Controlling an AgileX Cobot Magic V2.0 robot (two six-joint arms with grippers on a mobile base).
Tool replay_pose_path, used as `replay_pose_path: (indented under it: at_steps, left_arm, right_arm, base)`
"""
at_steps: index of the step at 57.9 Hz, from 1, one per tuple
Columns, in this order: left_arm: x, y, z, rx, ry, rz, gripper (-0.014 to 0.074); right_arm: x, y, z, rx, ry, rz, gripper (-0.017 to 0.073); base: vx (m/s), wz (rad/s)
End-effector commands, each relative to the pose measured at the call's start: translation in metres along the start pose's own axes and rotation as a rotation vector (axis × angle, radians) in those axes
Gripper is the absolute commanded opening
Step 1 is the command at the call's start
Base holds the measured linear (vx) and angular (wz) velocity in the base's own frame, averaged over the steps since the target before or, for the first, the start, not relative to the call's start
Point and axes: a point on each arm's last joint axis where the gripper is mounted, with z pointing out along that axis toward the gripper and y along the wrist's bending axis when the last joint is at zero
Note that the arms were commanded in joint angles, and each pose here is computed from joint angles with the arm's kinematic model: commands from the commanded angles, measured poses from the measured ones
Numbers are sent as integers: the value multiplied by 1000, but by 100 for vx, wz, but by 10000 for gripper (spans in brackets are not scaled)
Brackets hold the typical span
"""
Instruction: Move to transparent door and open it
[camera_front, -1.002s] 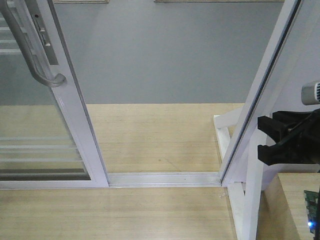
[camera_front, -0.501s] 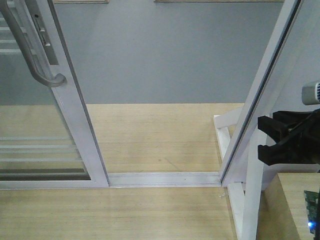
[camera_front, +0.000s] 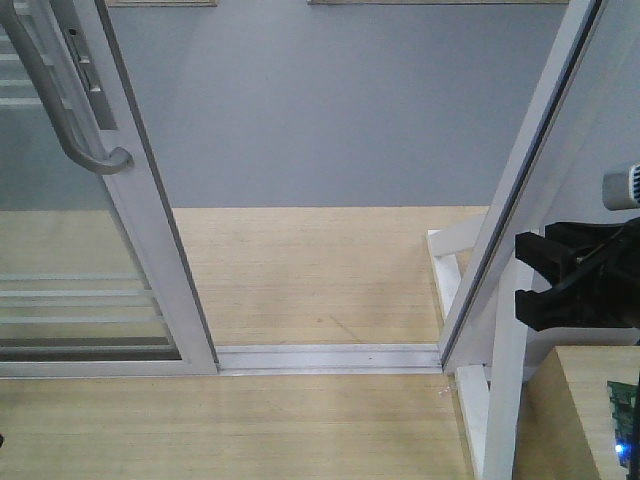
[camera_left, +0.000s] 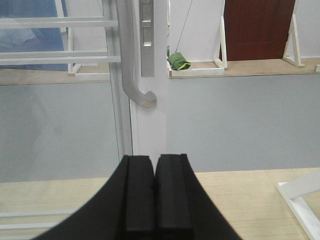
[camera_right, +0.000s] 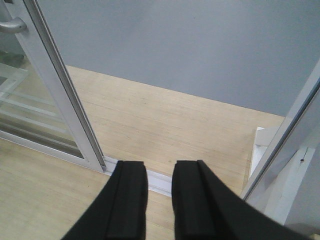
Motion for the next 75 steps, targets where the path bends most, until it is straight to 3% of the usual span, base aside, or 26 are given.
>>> replay_pose_path:
  at_steps: [1, 10, 23, 37, 45, 56, 64, 75]
  left_arm:
    - [1, 0, 1, 2, -63, -18, -6]
    - [1, 0, 1, 2, -63, -18, -6]
    - [1, 0, 1, 2, -63, -18, -6]
    - [1, 0, 1, 2, -64, -18, -6]
    - [1, 0, 1, 2, -64, -18, -6]
    - [1, 0, 1, 2, -64, -18, -6]
    - [1, 0, 1, 2, -64, -18, -6]
    - [1, 0, 1, 2, -64, -18, -6]
  right_arm:
    - [-13, 0, -6, -7, -110, -8, 251]
    - [-1, -7, -22, 41, -207, -94, 195]
    - [50, -30, -50, 255, -421, 7, -15]
    - [97, -33, -63, 425, -545, 31, -11]
    - [119, -33, -57, 433, -560, 39, -8]
    - [136, -33, -45, 407, -597, 92, -8]
    - [135, -33, -45, 429, -595, 17, -6]
    - [136, -33, -45, 428, -588, 23, -6]
  base:
    - [0, 0]
    - [0, 0]
    - [0, 0]
    - [0, 0]
    - [0, 0]
    - [0, 0]
    - [0, 0]
    - [0, 0]
